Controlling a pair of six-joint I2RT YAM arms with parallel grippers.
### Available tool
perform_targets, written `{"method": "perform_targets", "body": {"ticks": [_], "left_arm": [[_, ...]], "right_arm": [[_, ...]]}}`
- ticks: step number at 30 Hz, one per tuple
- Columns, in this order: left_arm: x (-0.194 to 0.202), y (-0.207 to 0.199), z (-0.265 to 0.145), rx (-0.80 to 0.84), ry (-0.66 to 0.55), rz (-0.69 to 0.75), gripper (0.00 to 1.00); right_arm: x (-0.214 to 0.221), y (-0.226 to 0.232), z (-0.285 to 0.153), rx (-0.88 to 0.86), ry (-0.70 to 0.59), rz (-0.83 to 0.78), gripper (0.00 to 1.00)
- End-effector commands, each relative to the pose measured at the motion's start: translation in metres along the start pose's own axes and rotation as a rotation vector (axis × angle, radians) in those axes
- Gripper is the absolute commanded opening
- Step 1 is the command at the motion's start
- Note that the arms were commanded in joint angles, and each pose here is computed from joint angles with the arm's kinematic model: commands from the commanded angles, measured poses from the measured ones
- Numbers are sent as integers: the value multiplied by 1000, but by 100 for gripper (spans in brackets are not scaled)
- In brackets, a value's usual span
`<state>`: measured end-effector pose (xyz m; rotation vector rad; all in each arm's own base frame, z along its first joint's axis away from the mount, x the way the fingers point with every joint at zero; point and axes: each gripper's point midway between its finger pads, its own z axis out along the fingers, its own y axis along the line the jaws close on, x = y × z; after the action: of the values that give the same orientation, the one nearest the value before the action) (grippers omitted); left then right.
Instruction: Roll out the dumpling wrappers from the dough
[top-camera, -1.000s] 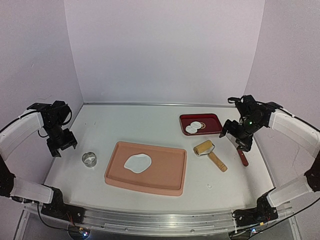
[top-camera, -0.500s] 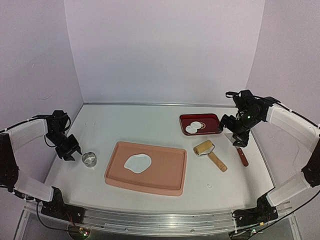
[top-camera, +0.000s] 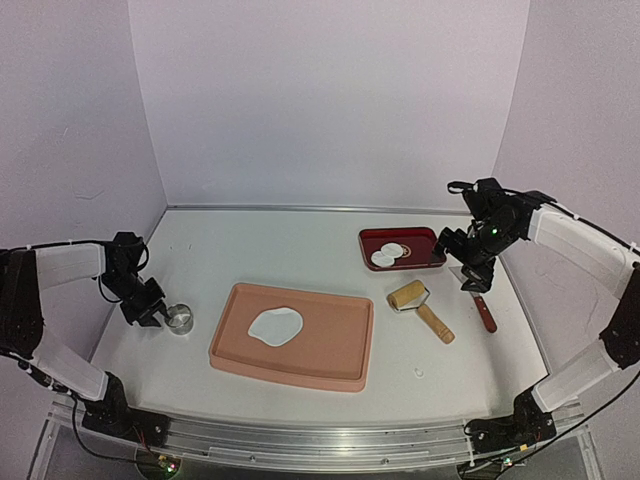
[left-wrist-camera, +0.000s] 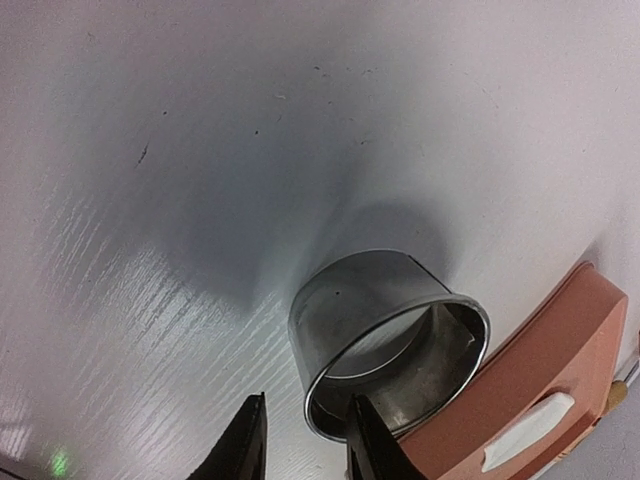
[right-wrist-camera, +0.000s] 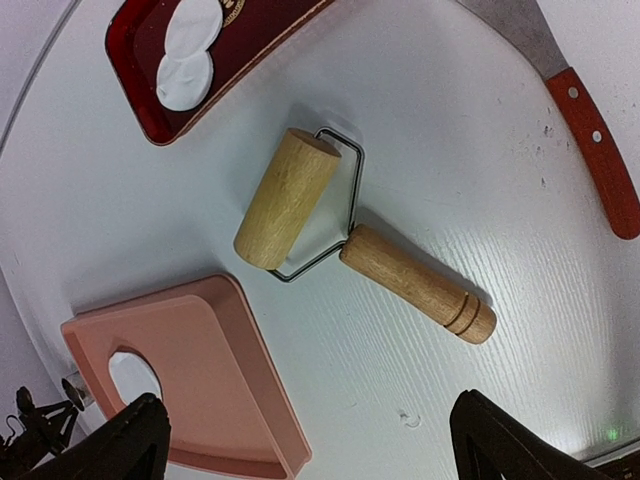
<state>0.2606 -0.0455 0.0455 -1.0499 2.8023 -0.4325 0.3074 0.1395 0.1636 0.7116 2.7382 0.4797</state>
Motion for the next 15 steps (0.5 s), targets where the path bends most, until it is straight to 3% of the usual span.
{"method": "perform_targets", "body": {"ticks": [1,5,7,15], "left_arm": [[-3,-5,10,33,3,16,26],[-4,-9,14,54,11,34,16],[-5,-12,13,60,12,51,3],[-13,-29,-8,95,-11,120,0]], "right_arm": [[-6,11,-8,-24,-14,-20,98],[-6,13,-10,-32,-12,-30,98],[-7,16,-12,-40,-13,-51,98],[-6,45,-20,-104,9,-157,98]]}}
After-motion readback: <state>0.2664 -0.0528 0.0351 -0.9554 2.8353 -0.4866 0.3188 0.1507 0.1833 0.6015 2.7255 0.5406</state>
